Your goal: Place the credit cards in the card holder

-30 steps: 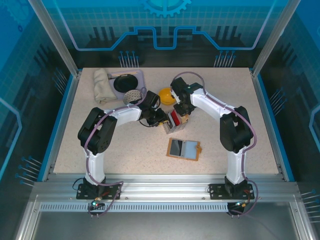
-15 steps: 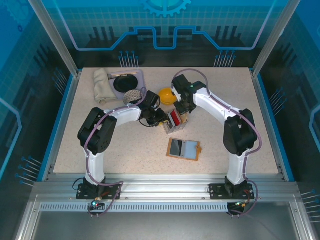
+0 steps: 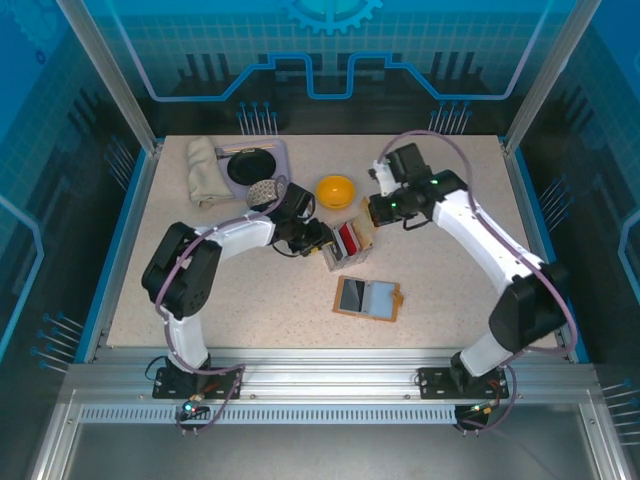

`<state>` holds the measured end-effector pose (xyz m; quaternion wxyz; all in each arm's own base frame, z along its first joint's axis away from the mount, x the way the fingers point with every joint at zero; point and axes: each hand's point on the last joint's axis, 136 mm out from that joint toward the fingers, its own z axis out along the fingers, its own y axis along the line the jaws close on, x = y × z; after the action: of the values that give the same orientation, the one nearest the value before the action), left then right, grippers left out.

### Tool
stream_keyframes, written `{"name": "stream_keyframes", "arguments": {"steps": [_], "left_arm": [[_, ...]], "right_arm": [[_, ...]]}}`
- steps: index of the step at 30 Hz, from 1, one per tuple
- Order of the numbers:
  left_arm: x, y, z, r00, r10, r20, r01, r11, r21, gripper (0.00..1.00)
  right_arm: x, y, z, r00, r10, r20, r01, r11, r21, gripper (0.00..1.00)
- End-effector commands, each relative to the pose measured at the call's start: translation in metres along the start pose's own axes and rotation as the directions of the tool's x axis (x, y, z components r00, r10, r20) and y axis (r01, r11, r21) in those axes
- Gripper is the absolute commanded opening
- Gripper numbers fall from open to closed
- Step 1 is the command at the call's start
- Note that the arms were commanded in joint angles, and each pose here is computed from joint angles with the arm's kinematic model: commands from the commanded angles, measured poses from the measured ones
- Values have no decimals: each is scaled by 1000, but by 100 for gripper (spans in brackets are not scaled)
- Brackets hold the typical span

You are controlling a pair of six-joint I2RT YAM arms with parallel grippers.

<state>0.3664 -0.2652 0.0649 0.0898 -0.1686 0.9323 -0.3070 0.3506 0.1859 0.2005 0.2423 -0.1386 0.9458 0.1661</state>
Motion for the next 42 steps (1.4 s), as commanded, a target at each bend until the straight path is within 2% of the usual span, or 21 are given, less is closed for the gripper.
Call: {"name": "stream_keyframes", "arguments": {"steps": [1, 6, 11, 18, 20, 25, 30, 34, 40, 42], "left_arm": [[-2, -18, -32, 998, 31, 62, -36, 997, 69, 45], [11, -56, -63, 995, 58, 82, -77, 962, 260, 57], [32, -104, -80, 998, 65, 9, -61, 858, 509, 62], [61, -151, -76, 986, 157, -56, -91, 789, 607, 61], [61, -156, -74, 985, 160, -58, -91, 782, 616, 58], [60, -165, -77, 985, 166, -52, -94, 759, 644, 40], [60, -167, -83, 983, 176, -42, -106, 745, 659, 33], [60, -171, -88, 982, 185, -30, -117, 731, 673, 22], [55, -164, -92, 985, 171, -19, -115, 739, 664, 5], [55, -156, -89, 986, 165, -23, -112, 760, 641, 2]], "right_arm": [[-4, 13, -21, 984, 166, 69, -147, 964, -221, 4], [5, 10, -41, 927, 363, 90, -291, 852, -435, 3], [12, 10, -51, 873, 482, 74, -367, 751, -549, 4], [17, 12, -53, 851, 523, 54, -397, 706, -587, 3], [17, 12, -53, 848, 528, 51, -402, 703, -587, 4], [16, 11, -52, 844, 535, 43, -411, 695, -591, 4], [18, 7, -46, 837, 547, 25, -434, 691, -578, 4], [30, 2, -33, 828, 561, -14, -473, 684, -555, 5], [45, -6, -21, 820, 570, -55, -519, 699, -492, 12], [54, -11, -16, 819, 570, -65, -533, 715, -452, 19]]}}
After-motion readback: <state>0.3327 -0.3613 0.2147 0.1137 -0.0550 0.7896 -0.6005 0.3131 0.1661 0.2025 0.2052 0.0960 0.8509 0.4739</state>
